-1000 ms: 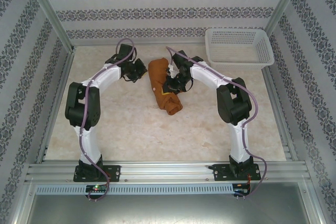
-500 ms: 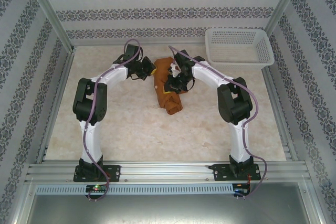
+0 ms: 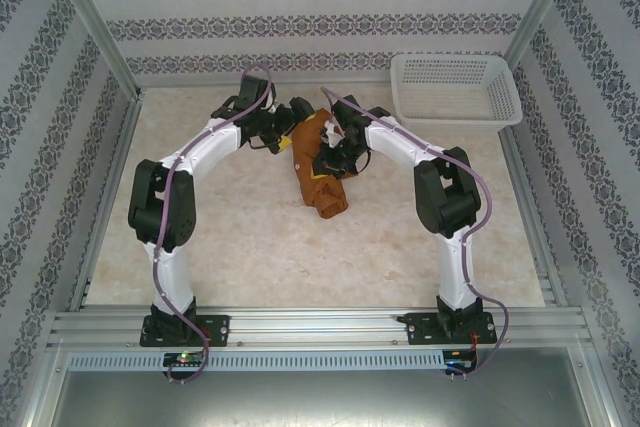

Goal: Roll up the long pants

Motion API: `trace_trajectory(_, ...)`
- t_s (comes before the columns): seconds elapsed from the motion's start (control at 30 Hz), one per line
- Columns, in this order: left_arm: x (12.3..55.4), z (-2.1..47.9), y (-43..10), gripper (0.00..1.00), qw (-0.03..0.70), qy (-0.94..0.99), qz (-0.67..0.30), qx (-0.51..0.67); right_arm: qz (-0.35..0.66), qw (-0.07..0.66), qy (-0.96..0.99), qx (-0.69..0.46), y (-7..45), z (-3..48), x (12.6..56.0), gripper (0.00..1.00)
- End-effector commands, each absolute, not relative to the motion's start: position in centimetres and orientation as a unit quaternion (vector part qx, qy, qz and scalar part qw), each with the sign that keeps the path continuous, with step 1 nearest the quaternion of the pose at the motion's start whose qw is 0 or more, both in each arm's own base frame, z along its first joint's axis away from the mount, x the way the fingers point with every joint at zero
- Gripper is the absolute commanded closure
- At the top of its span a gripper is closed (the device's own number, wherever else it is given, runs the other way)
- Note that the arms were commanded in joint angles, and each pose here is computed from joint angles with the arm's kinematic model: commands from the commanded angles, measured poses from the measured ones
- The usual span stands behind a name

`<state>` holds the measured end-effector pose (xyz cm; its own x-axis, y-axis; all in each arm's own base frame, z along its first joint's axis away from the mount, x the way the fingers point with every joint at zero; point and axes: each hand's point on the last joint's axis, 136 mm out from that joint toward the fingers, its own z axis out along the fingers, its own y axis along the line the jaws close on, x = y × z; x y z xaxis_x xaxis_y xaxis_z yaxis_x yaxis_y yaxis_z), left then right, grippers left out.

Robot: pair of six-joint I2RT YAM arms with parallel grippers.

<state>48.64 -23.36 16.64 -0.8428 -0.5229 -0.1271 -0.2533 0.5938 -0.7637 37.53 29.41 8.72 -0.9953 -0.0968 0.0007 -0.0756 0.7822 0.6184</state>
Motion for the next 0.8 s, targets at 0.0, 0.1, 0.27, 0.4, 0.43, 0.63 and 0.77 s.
trace_trajectory(0.0, 47.9, 14.3, -24.3, 0.0, 0.142, 0.895, -0.376, -0.195, -0.264, 0.066, -0.962, 0.012, 27.1, 4.6, 36.0, 1.0)
trace_trajectory(0.1, 48.2, 12.0, -24.7, 0.0, 0.122, 0.901, -0.367, -0.195, -0.265, 0.066, -0.962, 0.011, 27.0, 4.8, 36.0, 1.0)
trace_trajectory(0.27, 48.8, 8.9, -24.7, 0.0, 0.106, 0.915, -0.339, -0.19, -0.265, 0.067, -0.962, 0.01, 27.0, 5.0, 35.9, 1.0)
trace_trajectory(0.4, 49.3, 8.0, -25.1, 0.0, 0.096, 0.917, -0.339, -0.186, -0.261, 0.067, -0.963, 0.01, 26.9, 5.0, 35.9, 1.0)
trace_trajectory(0.43, 49.3, 7.9, -25.2, 0.0, 0.095, 0.917, -0.34, -0.185, -0.259, 0.066, -0.964, 0.01, 26.8, 5.0, 35.9, 1.0)
trace_trajectory(0.63, 49.5, 8.0, -25.1, 0.0, 0.095, 0.919, -0.336, -0.184, -0.189, 0.026, -0.981, 0.027, 25.2, 6.1, 36.1, 0.26)
trace_trajectory(0.77, 49.5, 8.0, -25.1, 0.0, 0.095, 0.92, -0.334, -0.184, -0.046, -0.051, -0.995, 0.078, 23.1, 9.3, 36.9, 0.13)
